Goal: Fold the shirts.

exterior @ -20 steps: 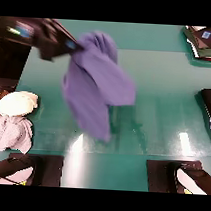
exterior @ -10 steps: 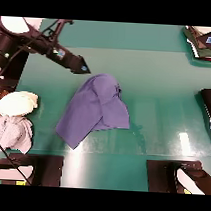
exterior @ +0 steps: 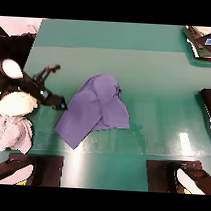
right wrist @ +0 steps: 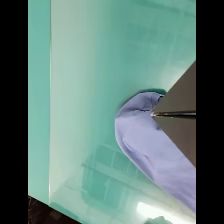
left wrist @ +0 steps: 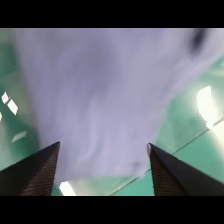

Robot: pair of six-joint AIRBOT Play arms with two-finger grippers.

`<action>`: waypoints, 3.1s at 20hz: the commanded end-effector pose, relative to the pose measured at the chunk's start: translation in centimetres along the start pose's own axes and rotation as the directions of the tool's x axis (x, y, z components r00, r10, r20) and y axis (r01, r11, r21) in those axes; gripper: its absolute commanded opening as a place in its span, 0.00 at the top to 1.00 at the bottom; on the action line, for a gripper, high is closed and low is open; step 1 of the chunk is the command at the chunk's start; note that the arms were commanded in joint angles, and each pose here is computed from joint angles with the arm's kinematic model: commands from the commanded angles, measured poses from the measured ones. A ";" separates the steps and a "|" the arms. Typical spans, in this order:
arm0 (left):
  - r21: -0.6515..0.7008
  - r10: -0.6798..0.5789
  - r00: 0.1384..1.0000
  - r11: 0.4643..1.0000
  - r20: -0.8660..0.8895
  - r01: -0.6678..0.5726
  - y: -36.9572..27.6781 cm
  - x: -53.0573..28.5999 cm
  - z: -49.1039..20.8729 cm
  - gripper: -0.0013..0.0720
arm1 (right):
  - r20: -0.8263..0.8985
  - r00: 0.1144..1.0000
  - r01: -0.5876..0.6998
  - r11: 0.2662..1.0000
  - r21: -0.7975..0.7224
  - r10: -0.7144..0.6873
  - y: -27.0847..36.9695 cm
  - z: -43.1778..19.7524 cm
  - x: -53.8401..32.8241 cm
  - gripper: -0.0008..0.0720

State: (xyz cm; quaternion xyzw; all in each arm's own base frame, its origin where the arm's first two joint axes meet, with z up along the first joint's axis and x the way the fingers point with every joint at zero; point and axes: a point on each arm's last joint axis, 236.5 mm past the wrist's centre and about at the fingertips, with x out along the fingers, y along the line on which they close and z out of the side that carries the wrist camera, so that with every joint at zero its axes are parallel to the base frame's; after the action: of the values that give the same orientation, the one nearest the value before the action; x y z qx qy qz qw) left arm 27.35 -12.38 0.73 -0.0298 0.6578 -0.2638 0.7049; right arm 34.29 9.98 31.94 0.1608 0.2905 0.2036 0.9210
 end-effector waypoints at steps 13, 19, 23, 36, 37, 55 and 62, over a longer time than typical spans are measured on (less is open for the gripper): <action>-0.126 0.015 0.995 0.992 -0.094 -0.027 2.8 7.6 -7.5 0.39 | -0.184 0.983 0.003 0.998 0.057 0.007 -2.1 -3.2 3.8 0.96; -0.090 0.011 0.998 0.996 -0.058 -0.016 1.9 5.3 -5.2 0.94 | -0.235 0.972 -0.011 0.998 0.059 0.025 -1.9 -4.3 5.0 0.96; 0.006 0.042 0.998 0.999 0.052 -0.042 0.5 -0.7 0.0 0.94 | -0.451 0.887 -0.057 0.994 0.097 0.095 -0.8 -11.4 11.1 0.29; 0.050 0.057 0.988 0.997 0.143 -0.065 -0.4 -4.2 2.9 0.94 | -0.670 0.693 -0.139 0.961 0.240 0.268 3.9 -29.6 26.7 0.49; 0.050 0.057 0.988 0.997 0.143 -0.065 -0.4 -4.2 2.9 0.94 | -0.662 0.701 -0.138 0.961 0.239 0.265 3.9 -29.4 26.9 0.64; 0.235 0.006 0.570 0.907 0.822 -0.350 -15.2 -37.8 8.2 0.94 | 0.124 0.988 0.113 0.968 -0.226 -0.086 2.3 4.8 -5.3 0.96; 0.286 -0.176 0.281 0.860 0.944 -0.422 -23.5 -46.5 -1.5 0.94 | 0.428 0.891 0.267 0.939 -0.219 -0.153 5.7 6.8 -18.7 0.97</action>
State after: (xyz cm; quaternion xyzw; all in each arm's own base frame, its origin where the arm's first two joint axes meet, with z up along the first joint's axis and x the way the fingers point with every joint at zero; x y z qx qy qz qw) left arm 22.89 -13.07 48.37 0.0535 0.0909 -0.2880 0.9518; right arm 26.60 6.45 45.36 0.0434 0.1292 0.1426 0.9804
